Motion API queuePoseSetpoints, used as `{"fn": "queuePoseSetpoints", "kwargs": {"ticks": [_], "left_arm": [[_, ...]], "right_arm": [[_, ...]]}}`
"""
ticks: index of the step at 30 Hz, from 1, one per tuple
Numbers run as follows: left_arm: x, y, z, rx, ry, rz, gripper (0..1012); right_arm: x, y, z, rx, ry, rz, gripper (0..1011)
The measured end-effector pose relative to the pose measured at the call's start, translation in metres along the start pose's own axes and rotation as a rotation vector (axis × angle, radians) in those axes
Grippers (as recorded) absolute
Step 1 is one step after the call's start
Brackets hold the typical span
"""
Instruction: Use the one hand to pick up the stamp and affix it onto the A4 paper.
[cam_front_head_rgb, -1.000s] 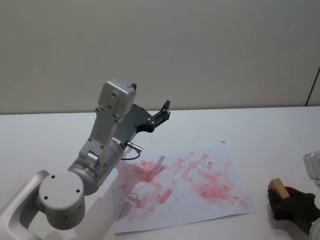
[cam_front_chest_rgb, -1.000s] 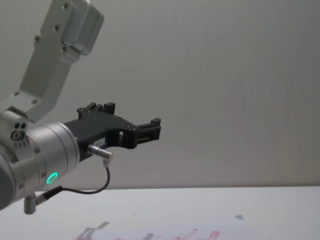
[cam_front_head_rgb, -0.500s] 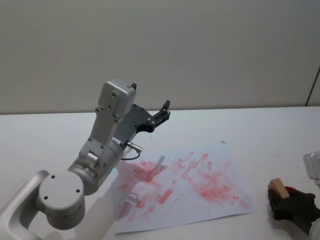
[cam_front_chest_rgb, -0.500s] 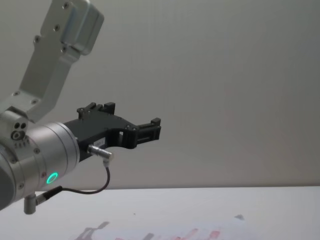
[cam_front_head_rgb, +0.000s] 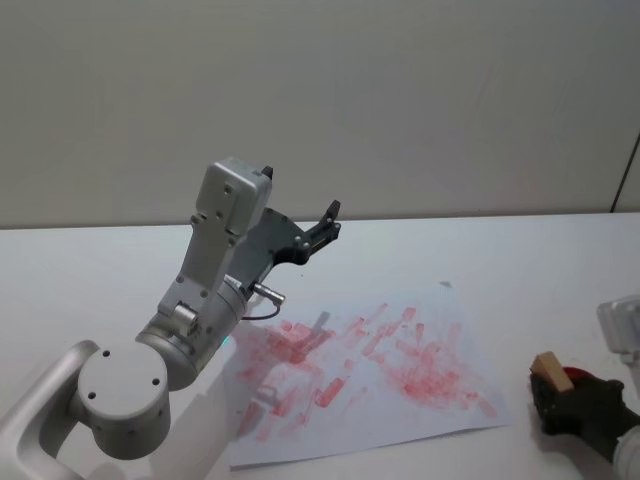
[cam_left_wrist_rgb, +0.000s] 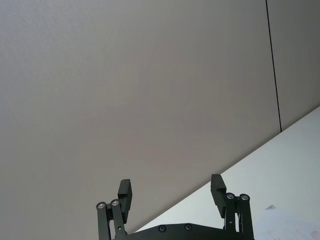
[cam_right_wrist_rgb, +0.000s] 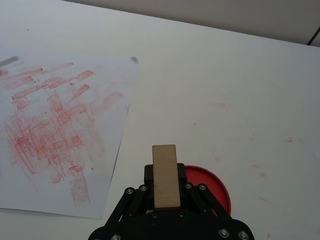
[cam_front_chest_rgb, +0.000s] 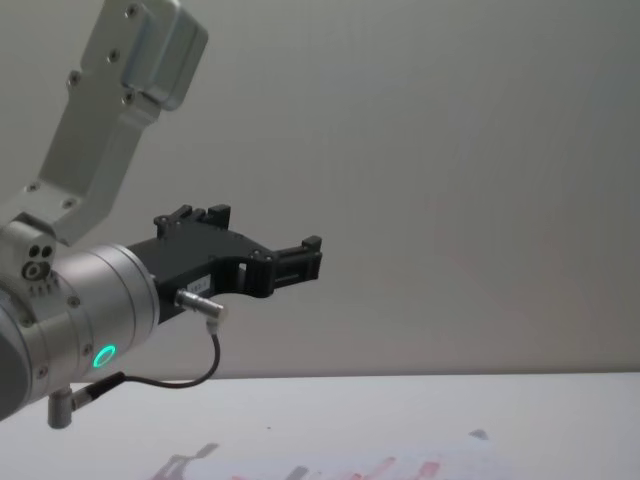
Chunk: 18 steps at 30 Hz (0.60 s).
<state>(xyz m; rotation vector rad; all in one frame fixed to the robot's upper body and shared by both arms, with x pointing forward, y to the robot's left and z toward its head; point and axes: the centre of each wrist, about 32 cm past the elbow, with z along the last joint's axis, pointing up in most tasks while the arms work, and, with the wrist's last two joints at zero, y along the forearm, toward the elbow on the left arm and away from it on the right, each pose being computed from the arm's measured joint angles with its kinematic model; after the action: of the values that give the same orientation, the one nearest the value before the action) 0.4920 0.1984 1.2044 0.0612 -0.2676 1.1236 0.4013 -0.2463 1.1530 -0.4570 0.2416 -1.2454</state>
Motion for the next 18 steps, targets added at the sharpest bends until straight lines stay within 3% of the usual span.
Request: {"fn": "queuePoseSetpoints", "kwargs": {"ticks": [18], "left_arm": [[0.0000,0.0000,0.0000,0.000,0.000,0.000,1001]], "right_arm": [[-0.001,0.030,0.027,0.028,-0.158,0.139,219]]}}
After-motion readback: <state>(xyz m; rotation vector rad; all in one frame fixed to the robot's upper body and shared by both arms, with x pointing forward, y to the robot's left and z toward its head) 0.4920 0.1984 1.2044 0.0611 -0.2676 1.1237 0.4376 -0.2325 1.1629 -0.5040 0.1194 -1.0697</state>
